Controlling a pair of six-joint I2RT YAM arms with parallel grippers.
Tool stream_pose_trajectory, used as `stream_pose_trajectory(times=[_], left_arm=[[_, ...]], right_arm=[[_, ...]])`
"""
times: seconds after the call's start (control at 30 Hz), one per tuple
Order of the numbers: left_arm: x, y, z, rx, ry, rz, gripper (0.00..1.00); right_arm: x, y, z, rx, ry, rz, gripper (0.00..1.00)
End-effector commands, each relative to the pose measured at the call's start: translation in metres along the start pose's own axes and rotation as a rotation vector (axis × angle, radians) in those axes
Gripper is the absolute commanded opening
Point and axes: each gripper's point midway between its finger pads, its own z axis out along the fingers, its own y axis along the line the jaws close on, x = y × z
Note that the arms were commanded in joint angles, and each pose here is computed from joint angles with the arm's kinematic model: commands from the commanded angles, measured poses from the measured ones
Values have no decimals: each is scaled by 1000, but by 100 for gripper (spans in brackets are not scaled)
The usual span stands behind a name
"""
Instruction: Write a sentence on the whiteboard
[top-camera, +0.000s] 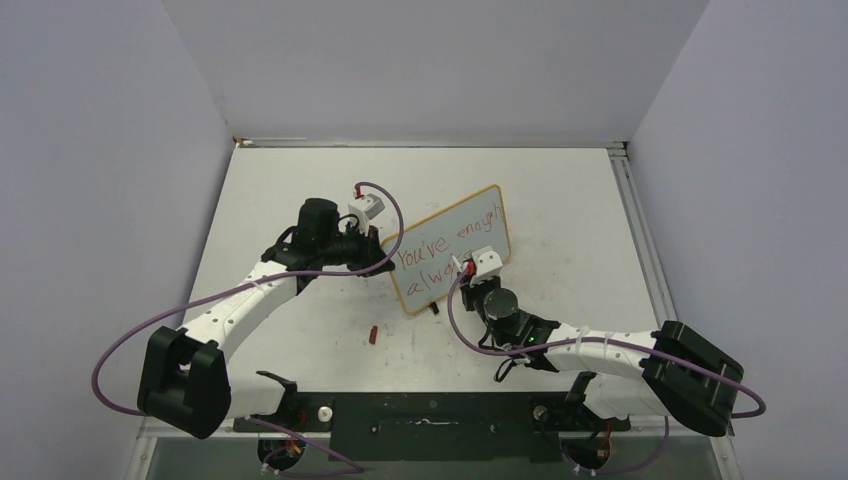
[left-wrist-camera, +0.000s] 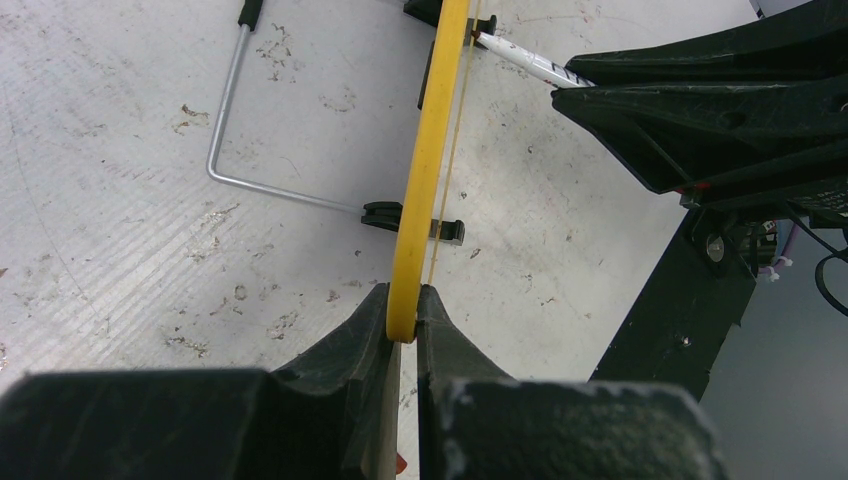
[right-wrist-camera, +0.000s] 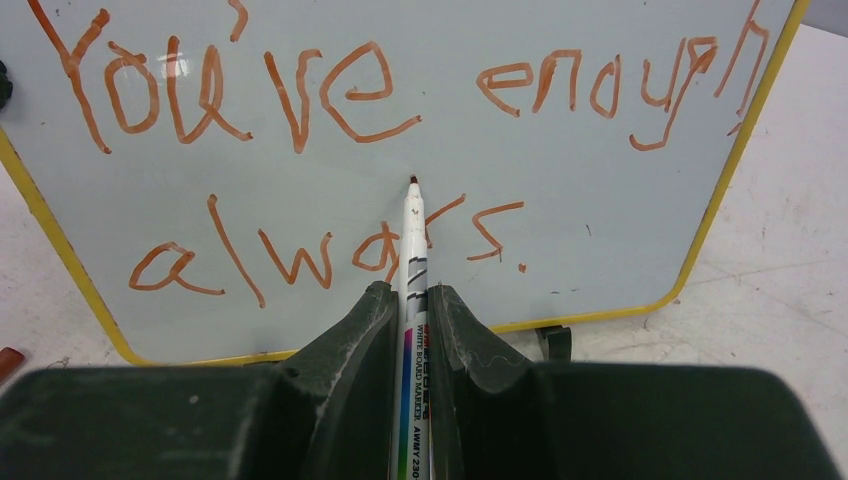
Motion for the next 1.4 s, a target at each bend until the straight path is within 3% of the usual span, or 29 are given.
stream_pose_trajectory(times=[0.0,0.5,0.73,0.93,1.1,1.23,1.37], left_arm=[[8,5,-3,-41,41,-14,0],[8,4,-3,-39,41,-15,0],[6,4,-4,-46,33,-16,0],[7,4,-5,-51,30,-23,14],[10,5,-10,-68,21,-24,34],[10,3,-19,-88,-9,-12,49],[6,0,-35,-127,-70,18,57]], right_arm=[[0,0,-1,-6,-8,48,5],[9,-5,-5,17,12,47,5],[-20,-6,-19,11,-39,61,5],[-36,-12,-36,3,-61,96,5],[-44,-6,-43,-41,-58,113,5],[-51,-1,-48,-70,-37,126,5],[-60,9,-57,-134,6,158,5]])
